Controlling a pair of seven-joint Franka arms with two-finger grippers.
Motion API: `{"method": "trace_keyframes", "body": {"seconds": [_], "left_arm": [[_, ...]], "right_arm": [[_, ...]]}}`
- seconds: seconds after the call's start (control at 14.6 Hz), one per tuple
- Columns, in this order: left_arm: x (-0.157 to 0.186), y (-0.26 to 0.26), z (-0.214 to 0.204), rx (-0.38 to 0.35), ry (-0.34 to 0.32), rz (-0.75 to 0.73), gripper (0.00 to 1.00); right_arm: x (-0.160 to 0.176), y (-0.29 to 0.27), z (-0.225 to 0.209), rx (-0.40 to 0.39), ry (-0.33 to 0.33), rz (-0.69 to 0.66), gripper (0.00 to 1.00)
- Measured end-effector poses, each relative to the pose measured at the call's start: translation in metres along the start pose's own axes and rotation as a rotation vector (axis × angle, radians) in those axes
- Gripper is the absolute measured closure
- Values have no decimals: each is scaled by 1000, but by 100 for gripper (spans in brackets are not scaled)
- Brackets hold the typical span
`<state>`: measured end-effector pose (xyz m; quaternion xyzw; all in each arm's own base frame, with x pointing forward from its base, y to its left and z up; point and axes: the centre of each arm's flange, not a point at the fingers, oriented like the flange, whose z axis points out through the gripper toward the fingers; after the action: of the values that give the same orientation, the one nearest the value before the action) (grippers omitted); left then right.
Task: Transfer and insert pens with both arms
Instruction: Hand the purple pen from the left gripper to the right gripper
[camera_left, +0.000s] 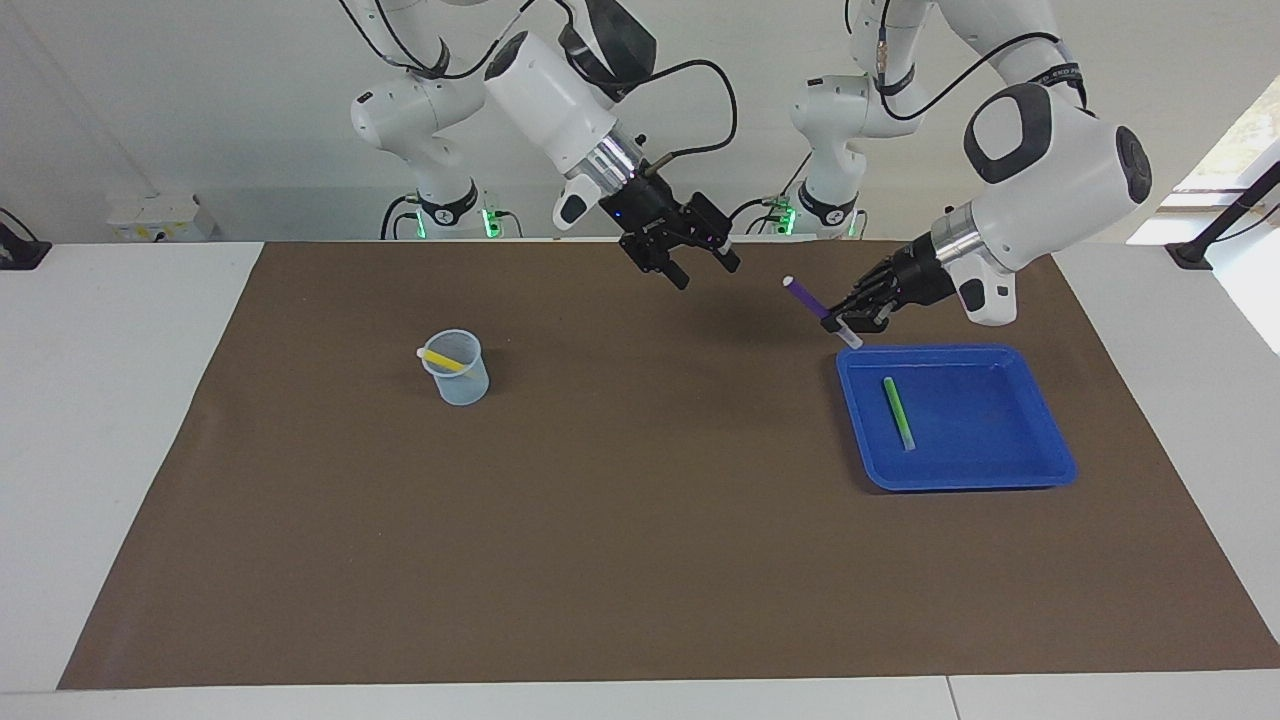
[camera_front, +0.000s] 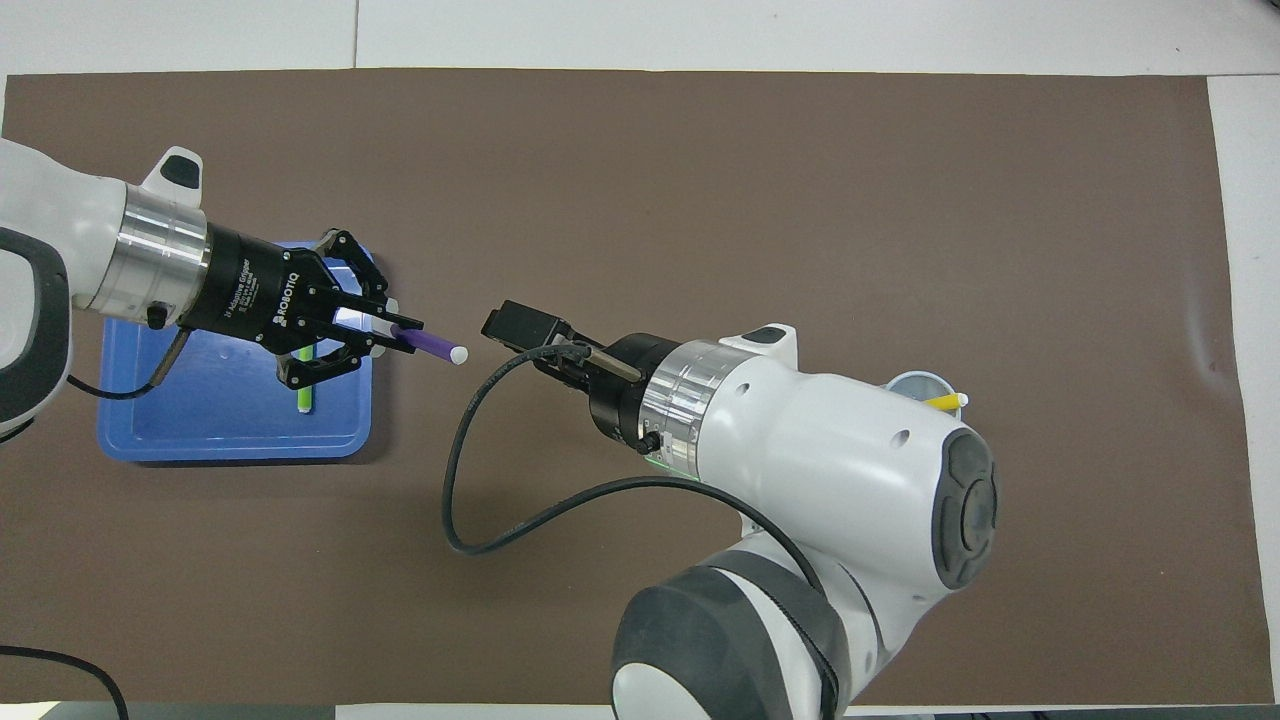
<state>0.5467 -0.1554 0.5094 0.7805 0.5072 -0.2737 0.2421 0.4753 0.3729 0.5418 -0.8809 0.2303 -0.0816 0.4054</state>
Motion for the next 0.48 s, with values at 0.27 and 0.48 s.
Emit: {"method": "trace_keyframes", "body": {"seconds": [0.27, 0.48], "left_arm": [[-13, -4, 10, -34, -67, -107, 83], [-20, -5, 11, -36, -71, -113, 83]], "right_arm": [[-9, -2, 5, -1, -10, -10, 0], [-12, -3, 6, -4, -10, -30, 0]]}}
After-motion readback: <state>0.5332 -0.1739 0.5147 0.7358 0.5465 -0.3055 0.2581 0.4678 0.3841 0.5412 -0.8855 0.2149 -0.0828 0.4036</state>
